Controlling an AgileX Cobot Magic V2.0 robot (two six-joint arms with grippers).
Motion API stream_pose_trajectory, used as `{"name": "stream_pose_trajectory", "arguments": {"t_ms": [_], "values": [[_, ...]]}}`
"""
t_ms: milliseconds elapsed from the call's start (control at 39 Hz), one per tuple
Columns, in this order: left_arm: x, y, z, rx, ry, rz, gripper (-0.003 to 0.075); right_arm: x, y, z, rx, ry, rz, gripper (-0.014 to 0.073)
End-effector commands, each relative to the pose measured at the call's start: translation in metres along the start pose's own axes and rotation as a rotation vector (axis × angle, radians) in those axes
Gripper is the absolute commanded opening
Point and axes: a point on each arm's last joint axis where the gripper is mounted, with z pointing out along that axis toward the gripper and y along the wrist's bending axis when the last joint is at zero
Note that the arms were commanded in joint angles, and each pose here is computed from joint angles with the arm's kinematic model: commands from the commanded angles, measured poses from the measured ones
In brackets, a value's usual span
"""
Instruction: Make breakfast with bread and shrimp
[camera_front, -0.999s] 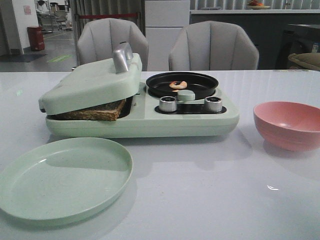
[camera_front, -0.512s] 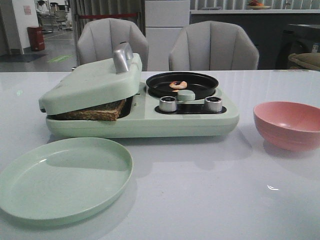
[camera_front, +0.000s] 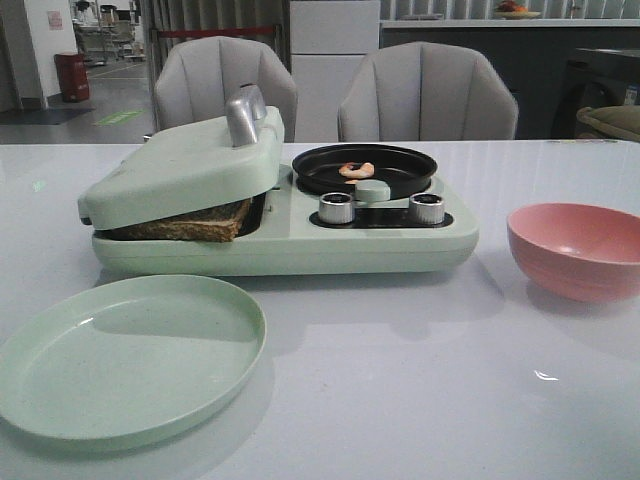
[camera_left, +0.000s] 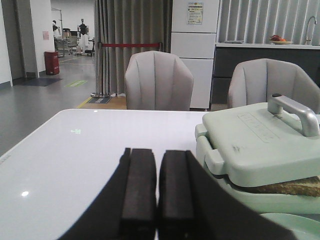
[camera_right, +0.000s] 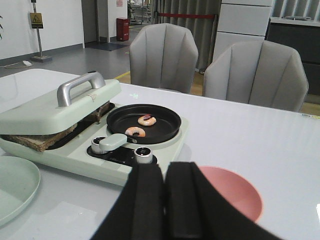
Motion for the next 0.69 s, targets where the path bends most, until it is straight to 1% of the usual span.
{"name": "stream_pose_trajectory", "arguments": {"t_ms": [0, 282, 333, 384, 461, 564, 666], "values": [[-0.001, 0.0, -0.001, 0.011, -0.068, -0.011, 0.0114, -0.014, -0.003, 0.0, 0.036, -0.087, -0.019, 0.0137], [-0.001, 0.0, -0.001, 0.011, -0.068, -0.011, 0.0114, -0.014, -0.004, 0.0, 0.047, -0.088, -0.033, 0.0137], [-0.001, 0.0, -0.001, 0.011, -0.068, -0.011, 0.0114, -0.014, -0.005, -0.002, 0.066, -0.095, -0.051, 0.0137], [-0.001, 0.0, -0.001, 0.011, -0.068, -0.011, 0.0114, -0.015, -0.006, -0.004, 0.086, -0.107, -0.033, 0.0137], [-0.001, 0.0, -0.001, 0.011, -0.068, -0.011, 0.0114, -0.012, -0.008, -0.007, 0.124, -0.121, -0.037, 0.0137], [-0.001, 0.0, -0.001, 0.011, -0.068, -0.011, 0.0114, -0.001, -0.011, -0.012, 0.175, -0.13, -0.005, 0.0137], [-0.001, 0.0, -0.001, 0.011, -0.068, -0.011, 0.0114, 0.011, -0.011, -0.016, 0.196, -0.142, 0.034, 0.0137]]}}
